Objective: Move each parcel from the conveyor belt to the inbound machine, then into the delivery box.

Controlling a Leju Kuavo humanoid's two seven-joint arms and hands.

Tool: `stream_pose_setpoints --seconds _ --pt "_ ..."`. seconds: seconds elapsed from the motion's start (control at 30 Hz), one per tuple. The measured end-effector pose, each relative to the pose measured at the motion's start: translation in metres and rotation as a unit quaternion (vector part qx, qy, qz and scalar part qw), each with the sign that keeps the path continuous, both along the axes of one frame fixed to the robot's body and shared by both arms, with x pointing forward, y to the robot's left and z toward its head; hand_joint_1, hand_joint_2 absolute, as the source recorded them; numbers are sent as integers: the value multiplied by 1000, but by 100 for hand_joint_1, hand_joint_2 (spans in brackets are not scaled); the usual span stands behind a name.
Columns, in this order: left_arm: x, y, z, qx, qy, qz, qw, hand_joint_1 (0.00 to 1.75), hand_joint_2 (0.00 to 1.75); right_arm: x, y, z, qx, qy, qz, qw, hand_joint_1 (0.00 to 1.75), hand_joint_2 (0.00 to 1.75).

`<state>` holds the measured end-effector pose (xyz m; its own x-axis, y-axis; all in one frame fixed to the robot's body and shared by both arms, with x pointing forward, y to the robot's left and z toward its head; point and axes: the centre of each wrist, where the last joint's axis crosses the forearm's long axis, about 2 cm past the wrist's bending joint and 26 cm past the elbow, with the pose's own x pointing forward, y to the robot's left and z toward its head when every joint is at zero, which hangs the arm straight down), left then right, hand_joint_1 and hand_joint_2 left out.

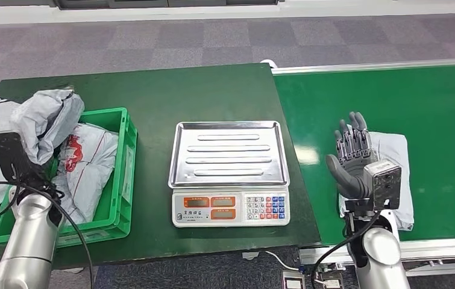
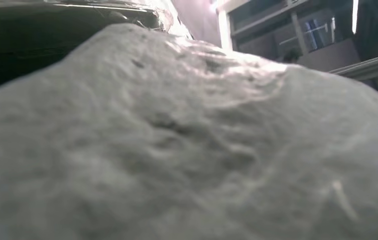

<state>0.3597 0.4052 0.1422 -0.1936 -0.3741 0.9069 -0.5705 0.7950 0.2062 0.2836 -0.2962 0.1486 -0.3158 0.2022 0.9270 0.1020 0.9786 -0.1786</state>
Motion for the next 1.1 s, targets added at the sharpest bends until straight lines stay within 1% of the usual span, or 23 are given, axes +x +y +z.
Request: stream_pose_setpoints --seconds 0.03,0.13,0.17,0.3,0.4,0.7,0.9,1.1 --pt "-7 0 -4 7 6 -6 1000 171 175 -3 -1 -1 0 1 -2 1000 0 175" --pt "-30 -2 -14 26 26 -28 999 41 175 -11 -6 -3 0 3 -6 1000 0 175" --pt "-38 -3 -17 33 32 -36 998 0 175 -13 -7 -4 0 4 -5 1000 0 175" --pt "-67 -9 -24 73 53 -76 993 0 175 -21 -12 -7 -4 4 -2 1000 0 175" --pt "-78 -14 -22 97 57 -101 989 0 175 -25 -15 -7 -7 1 -1 1000 0 175" --pt "-85 -16 -12 118 45 -108 986 0 175 -27 -17 -6 -10 -2 2 1000 0 175" --pt "-85 -18 -7 156 71 -134 976 0 175 -22 -17 -1 -16 -7 10 1000 0 175" --pt "-83 -18 -5 168 92 -131 973 0 175 -21 -22 1 -18 -8 4 1000 0 175"
